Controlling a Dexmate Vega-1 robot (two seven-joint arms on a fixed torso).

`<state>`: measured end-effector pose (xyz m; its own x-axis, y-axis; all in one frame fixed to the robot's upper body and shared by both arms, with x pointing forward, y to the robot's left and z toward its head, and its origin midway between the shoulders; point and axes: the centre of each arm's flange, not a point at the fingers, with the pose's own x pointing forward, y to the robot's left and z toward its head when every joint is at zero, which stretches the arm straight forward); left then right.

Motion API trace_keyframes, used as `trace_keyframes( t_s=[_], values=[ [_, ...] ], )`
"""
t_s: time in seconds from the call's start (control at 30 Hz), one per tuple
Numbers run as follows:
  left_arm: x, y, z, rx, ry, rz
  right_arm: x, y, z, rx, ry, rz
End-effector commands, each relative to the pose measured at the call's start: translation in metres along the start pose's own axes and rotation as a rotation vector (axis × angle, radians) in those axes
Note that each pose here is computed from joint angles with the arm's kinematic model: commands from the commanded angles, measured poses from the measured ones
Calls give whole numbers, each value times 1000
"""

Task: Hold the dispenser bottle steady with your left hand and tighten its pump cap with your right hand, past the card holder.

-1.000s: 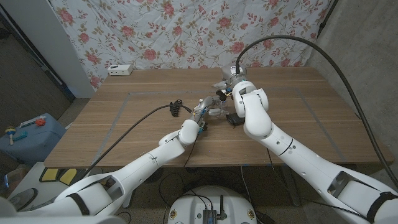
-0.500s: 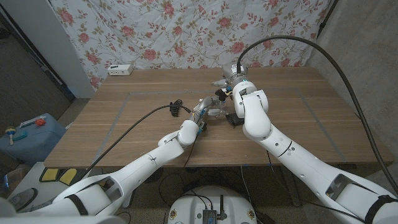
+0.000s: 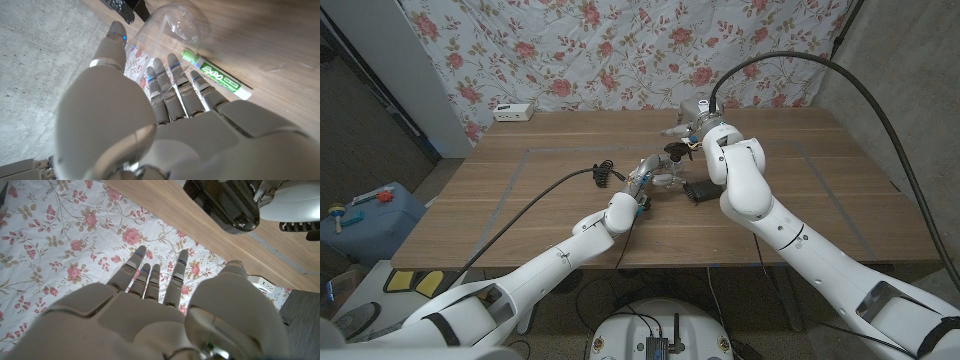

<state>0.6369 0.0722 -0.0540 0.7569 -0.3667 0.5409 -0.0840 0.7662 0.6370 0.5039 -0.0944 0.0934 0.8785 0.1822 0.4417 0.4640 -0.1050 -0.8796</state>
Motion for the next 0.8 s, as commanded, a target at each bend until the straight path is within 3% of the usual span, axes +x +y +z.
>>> trace_keyframes(
  t_s=[0.03, 0.37, 0.8],
  values=[
    [1, 3, -1, 1, -1, 5, -6, -10, -9, -4, -56, 81],
    [2, 2, 0, 3, -2, 4, -6, -14, -8, -35, -55, 202],
    [4, 0, 1, 3, 2, 2, -9, -8, -3, -53, -10, 202]
  ],
)
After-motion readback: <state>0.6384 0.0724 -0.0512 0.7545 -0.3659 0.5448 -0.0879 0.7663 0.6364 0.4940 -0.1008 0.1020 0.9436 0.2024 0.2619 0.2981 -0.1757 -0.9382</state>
